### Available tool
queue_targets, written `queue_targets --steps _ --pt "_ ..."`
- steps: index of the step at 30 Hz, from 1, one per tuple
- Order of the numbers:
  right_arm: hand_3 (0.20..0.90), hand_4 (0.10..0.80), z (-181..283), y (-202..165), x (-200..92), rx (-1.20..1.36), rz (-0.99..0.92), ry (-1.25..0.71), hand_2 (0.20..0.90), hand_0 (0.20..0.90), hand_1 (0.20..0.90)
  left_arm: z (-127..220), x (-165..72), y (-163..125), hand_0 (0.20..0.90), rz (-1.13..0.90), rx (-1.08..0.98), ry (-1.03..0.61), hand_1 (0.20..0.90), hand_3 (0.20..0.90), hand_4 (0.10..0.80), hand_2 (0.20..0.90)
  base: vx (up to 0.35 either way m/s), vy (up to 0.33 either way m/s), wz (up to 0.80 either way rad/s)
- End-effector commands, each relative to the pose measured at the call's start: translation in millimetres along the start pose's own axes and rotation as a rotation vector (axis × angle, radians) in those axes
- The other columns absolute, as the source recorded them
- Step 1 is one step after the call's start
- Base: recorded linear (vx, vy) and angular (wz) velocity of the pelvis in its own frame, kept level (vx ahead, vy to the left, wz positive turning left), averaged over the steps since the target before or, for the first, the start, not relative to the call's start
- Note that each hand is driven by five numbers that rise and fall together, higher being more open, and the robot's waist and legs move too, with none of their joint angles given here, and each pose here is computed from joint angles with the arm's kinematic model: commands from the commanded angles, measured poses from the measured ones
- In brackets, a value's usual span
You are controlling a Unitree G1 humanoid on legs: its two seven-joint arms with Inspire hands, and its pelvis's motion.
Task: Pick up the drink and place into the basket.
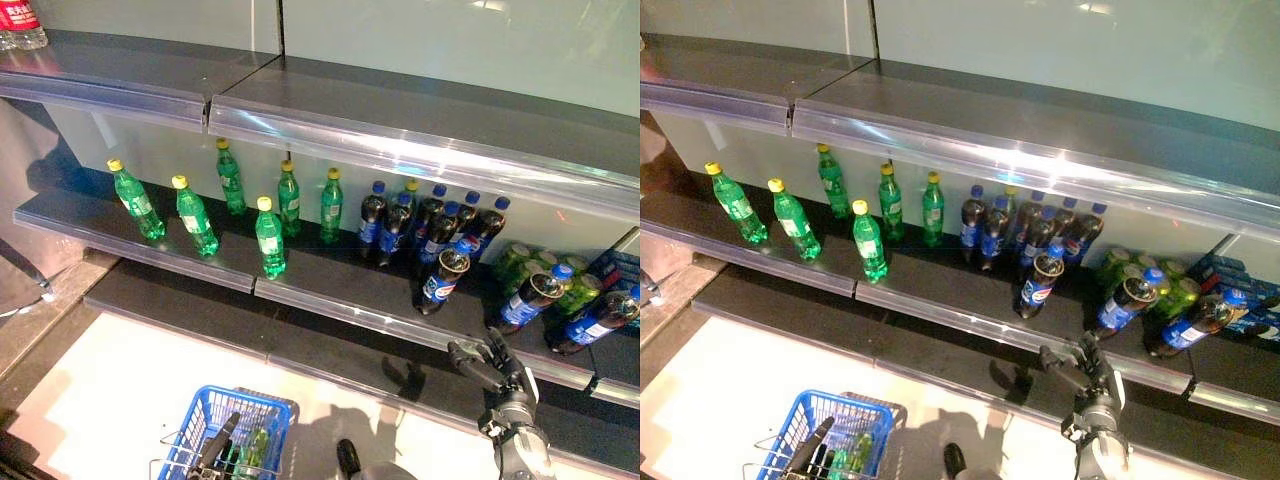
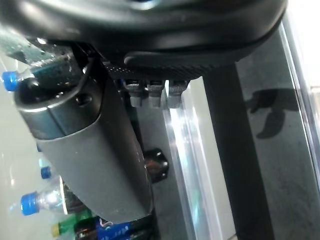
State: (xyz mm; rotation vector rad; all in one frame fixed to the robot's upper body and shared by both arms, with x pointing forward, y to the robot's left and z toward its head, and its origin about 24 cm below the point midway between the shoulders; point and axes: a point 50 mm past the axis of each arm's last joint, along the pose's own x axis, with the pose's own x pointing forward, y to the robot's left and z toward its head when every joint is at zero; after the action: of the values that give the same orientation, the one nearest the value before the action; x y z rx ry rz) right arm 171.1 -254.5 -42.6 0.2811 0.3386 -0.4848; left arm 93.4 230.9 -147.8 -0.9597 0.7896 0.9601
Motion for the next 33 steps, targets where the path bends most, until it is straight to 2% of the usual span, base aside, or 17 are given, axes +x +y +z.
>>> queue_targets --steps 1,8,10,14,18,20,23,29,33 --pt "0.900 0.800 61.7 14.0 16.0 0.008 0.015 -0.307 0.900 0.900 0.900 76.1 -6.1 -77.1 0.300 -0.308 -0.037 -0.337 0.300 0.200 0.100 0.300 0.004 0.037 -0.12" --pt "0.900 0.800 75.8 -0.2 14.6 -0.029 -0.104 -0.386 0.900 0.900 0.900 82.1 -6.8 -69.2 0.300 -0.297 -0.040 -0.348 0.300 0.200 0.100 0.300 -0.011 -0.012 -0.25" --pt "0.900 0.800 82.3 2.4 18.7 -0.008 -0.103 -0.402 0.900 0.900 0.900 89.8 -8.4 -60.1 0.300 -0.283 -0.061 -0.375 0.300 0.200 0.100 0.300 -0.077 -0.150 -0.60" --pt "0.900 0.800 85.4 9.1 19.4 0.022 -0.120 -0.433 0.900 0.900 0.900 102.0 -11.0 -60.8 0.300 -0.294 -0.065 -0.393 0.300 0.200 0.100 0.300 -0.080 -0.221 -0.90" --pt "0.900 0.800 79.1 7.8 16.0 0.043 -0.158 -0.465 0.900 0.900 0.900 105.0 -9.0 -81.6 0.300 -0.328 -0.021 -0.384 0.300 0.200 0.100 0.300 -0.009 -0.430 -0.01" --pt "0.900 0.800 80.9 10.7 16.6 0.057 -0.151 -0.472 0.900 0.900 0.900 108.9 -11.0 -85.5 0.300 -0.347 -0.074 -0.386 0.300 0.200 0.100 0.300 -0.014 -0.645 0.18" --pt "0.900 0.800 89.1 13.4 20.7 0.037 -0.138 -0.480 0.900 0.900 0.900 108.5 -11.9 -82.0 0.300 -0.364 -0.170 -0.378 0.300 0.200 0.100 0.300 0.039 -0.644 -0.31" --pt "0.900 0.800 89.5 5.9 15.5 -0.014 -0.118 -0.480 0.900 0.900 0.900 94.8 -14.4 -88.7 0.300 -0.394 -0.180 -0.352 0.300 0.200 0.100 0.300 0.031 -0.507 -0.36" --pt "0.900 0.800 85.5 11.2 15.2 -0.038 -0.058 -0.474 0.900 0.900 0.900 86.9 -12.2 -72.2 0.300 -0.361 -0.215 -0.351 0.300 0.200 0.100 0.300 0.059 -0.268 -0.44"
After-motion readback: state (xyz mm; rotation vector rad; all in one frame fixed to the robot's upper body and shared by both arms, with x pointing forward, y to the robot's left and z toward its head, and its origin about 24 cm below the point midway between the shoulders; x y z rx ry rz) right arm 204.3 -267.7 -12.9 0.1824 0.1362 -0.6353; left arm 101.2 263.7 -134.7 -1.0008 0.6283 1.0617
